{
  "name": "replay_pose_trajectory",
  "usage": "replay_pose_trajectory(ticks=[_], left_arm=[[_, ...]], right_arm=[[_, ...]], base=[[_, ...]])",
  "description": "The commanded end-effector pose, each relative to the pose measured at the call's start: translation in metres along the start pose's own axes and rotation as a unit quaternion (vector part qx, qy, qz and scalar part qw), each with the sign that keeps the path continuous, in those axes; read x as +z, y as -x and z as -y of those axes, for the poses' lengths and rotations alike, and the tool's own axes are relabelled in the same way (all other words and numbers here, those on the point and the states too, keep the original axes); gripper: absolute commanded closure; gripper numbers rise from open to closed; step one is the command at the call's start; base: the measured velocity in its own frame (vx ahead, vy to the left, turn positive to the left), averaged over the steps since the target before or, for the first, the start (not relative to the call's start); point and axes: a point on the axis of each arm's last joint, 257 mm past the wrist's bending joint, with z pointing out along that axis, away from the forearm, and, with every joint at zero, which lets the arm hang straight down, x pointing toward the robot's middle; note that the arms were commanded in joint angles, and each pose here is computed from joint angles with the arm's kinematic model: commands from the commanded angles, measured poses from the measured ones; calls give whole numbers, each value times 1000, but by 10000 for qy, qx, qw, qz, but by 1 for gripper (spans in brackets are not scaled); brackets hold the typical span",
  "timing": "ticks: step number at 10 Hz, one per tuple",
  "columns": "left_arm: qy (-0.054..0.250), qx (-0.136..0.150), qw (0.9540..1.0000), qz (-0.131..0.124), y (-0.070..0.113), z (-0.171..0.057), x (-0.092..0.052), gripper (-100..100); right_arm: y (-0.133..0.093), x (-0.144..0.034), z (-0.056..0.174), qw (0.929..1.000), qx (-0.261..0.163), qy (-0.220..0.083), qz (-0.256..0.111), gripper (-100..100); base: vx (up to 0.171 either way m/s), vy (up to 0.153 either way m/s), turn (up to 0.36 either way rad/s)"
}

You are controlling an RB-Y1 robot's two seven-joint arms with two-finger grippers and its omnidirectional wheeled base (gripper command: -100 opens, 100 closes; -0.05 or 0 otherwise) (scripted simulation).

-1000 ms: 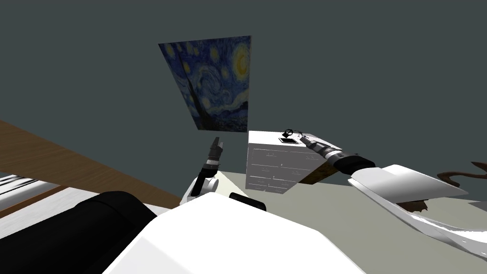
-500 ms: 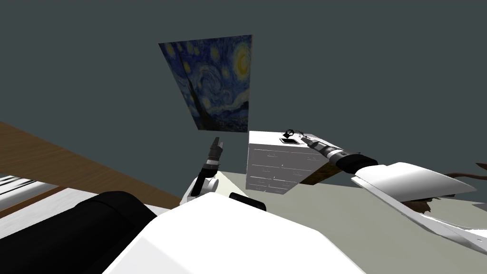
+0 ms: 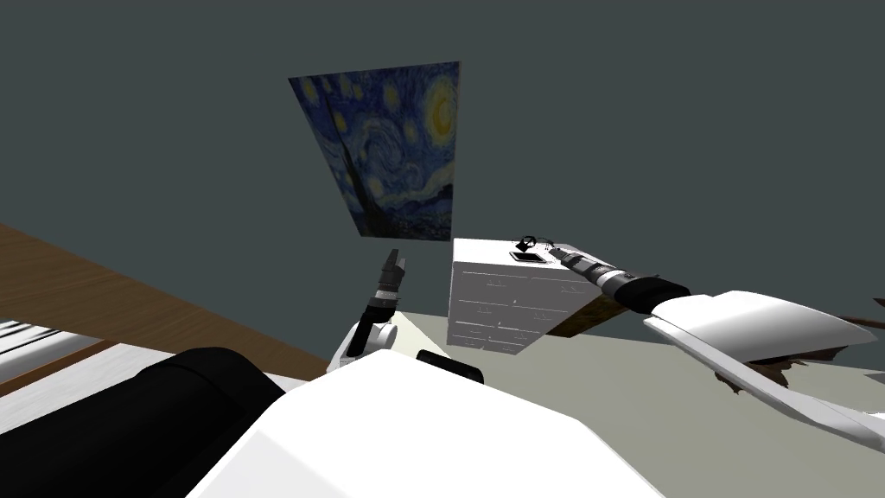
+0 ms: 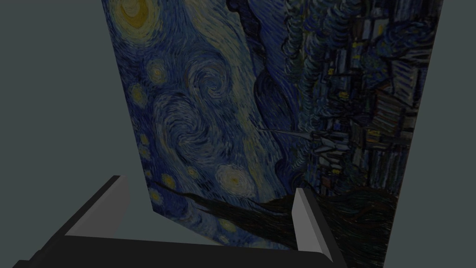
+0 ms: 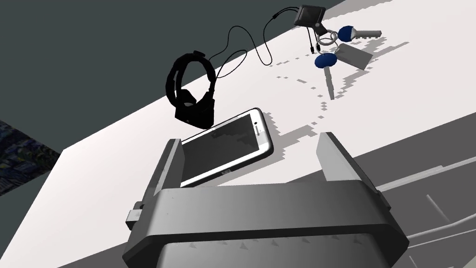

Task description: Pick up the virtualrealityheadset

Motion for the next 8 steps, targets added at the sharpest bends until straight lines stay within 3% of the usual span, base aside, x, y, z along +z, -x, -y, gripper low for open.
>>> replay_pose_trajectory(ticks=[1, 8], left_arm=[[0, 0, 10000, 0, 0, 0, 0, 0], [0, 0, 10000, 0, 0, 0, 0, 0]], right_arm=[[-9, 1, -8, 9999, 46, 122, 29, -100], [-3, 1, -12, 9954, 880, 196, 326, -100]], base=[[18, 15, 22], [12, 8, 5]])
